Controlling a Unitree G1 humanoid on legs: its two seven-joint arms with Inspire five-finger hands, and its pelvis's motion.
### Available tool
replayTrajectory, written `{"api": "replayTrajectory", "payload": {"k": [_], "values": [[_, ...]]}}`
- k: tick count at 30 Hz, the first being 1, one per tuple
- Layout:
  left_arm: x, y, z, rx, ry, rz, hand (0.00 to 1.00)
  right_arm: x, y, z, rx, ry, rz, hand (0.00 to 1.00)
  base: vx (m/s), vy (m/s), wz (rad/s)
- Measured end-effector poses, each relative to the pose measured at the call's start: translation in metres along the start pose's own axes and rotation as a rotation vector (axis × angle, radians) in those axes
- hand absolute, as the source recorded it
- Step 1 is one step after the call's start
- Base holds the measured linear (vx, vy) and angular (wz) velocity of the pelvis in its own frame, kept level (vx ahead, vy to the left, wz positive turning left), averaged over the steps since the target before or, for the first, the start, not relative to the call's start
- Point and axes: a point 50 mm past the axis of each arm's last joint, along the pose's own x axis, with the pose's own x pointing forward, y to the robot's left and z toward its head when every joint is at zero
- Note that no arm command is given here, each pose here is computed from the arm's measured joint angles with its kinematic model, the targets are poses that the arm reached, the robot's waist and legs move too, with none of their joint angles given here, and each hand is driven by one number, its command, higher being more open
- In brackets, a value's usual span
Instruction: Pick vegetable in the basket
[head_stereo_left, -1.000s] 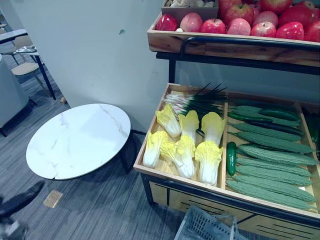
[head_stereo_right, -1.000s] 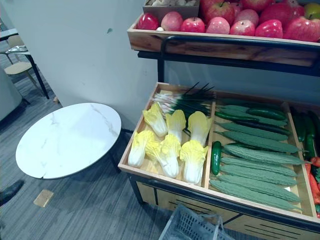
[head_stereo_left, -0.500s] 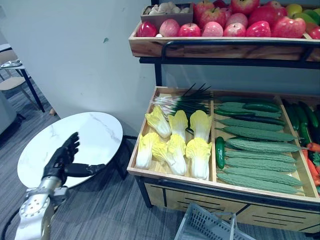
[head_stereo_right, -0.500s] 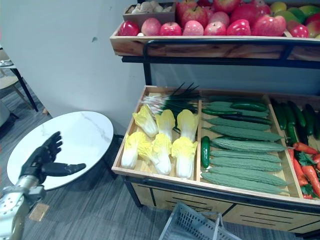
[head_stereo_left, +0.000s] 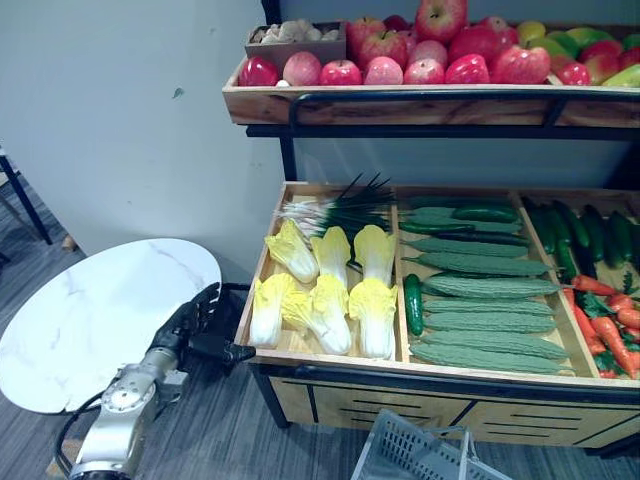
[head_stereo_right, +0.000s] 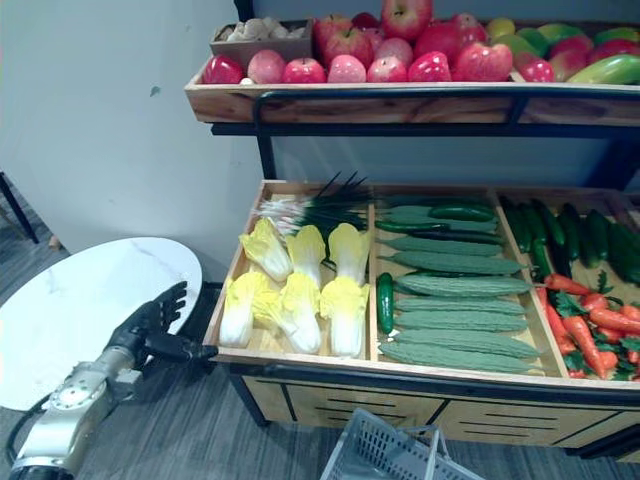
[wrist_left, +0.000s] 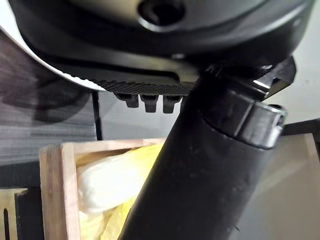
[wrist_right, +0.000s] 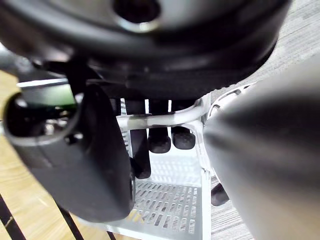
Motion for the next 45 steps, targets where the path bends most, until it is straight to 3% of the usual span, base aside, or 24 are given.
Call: {"api": "replayTrajectory", "payload": {"k": [15,21,29,45], "values": [[0.015,-0.024,-0.008,0.096,0.061,0.023,1.00,0.000,0.001,-0.005,-0.042,0.014,0.006,0.00,-0.05,-0.003,-0.06],[0.018,-0.020,-0.016,0.123,0.104,0.165,1.00,0.000,0.003,-0.005,-0.060,0.009,0.010,0.00,0.00,0.001,-0.06],[0.019,-0.027,-0.022,0.118,0.119,0.206,1.00,0.000,0.006,-0.004,-0.095,0.001,0.019,0.00,-0.01,0.001,-0.05],[0.035,-0.031,-0.001,0.098,0.036,0.224,1.00,-0.002,0.008,-0.002,-0.111,-0.029,0.036,0.00,-0.03,0.007,-0.05]]}}
